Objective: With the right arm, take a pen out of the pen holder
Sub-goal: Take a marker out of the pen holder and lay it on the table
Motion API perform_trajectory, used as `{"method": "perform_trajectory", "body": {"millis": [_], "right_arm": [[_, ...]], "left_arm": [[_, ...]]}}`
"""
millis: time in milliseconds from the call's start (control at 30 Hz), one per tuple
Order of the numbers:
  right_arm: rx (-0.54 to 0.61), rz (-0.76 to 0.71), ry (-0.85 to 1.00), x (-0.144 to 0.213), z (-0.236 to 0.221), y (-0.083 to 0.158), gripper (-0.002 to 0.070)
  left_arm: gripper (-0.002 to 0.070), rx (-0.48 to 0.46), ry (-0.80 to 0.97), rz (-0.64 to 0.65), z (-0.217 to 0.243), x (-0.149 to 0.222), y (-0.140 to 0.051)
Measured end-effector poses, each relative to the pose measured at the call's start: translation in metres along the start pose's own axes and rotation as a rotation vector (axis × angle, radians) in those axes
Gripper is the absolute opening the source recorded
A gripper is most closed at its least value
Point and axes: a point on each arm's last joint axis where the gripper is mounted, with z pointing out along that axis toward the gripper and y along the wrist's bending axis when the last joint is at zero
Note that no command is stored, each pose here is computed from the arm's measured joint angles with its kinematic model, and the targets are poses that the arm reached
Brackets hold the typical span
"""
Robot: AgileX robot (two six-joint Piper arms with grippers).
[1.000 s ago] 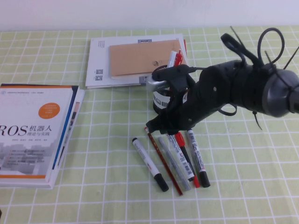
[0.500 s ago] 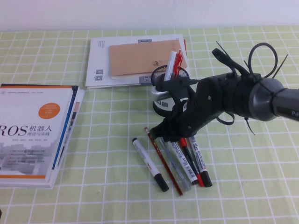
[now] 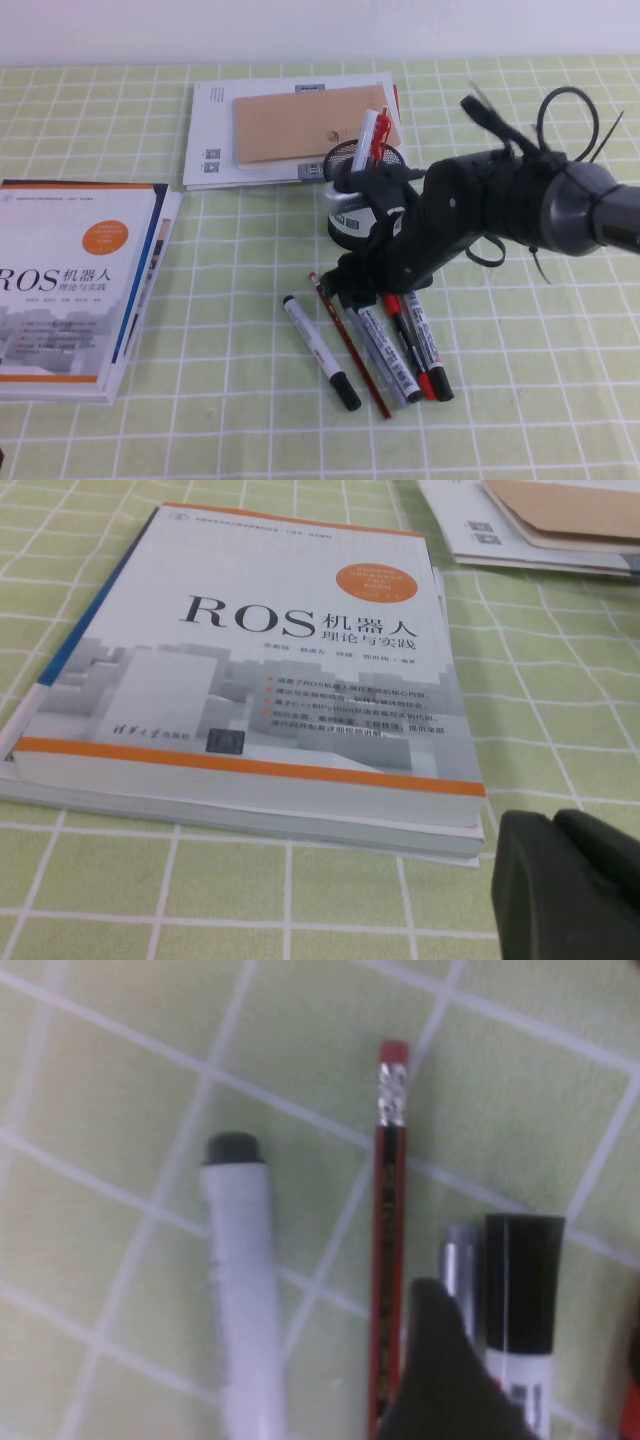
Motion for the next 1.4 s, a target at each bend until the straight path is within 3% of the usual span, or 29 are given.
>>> {"method": "perform_trajectory", "body": {"millis": [100,333,433,667,900,1133,1400], "right_arm": [[-0.014,-0.02,-0.046,-0.005,-0.026,0.008,0.0313],[-0.05,-0.093,-0.157,-0.007,-0.117,0.031,0.0038],[-0.042,-0.121,-0.177,-0.001,-0.152,0.033,0.0004],[-0.047,-0.156,-0.245,0.025,-0.23,0.034,-0.001],[-0.003,-0.084,-0.345,0.089,-0.285,0.017,-0.0011],[0.018,-0.055,-0.375,0.162,-0.293,-0.003,-0.0012],[0.033,-0.045,-0.267,0.209,-0.279,-0.016,-0.0012]], "left_arm": [[-0.0008,0.0,0.0,0.0,0.0,0.0,0.0],[-0.0008,0.0,0.0,0.0,0.0,0.0,0.0],[-0.0008,0.0,0.0,0.0,0.0,0.0,0.0],[-0.0008,0.0,0.0,0.0,0.0,0.0,0.0],[-0.0008,0.0,0.0,0.0,0.0,0.0,0.0],[-0.0008,0.0,0.0,0.0,0.0,0.0,0.0],[-0.0008,0.0,0.0,0.0,0.0,0.0,0.0]]}}
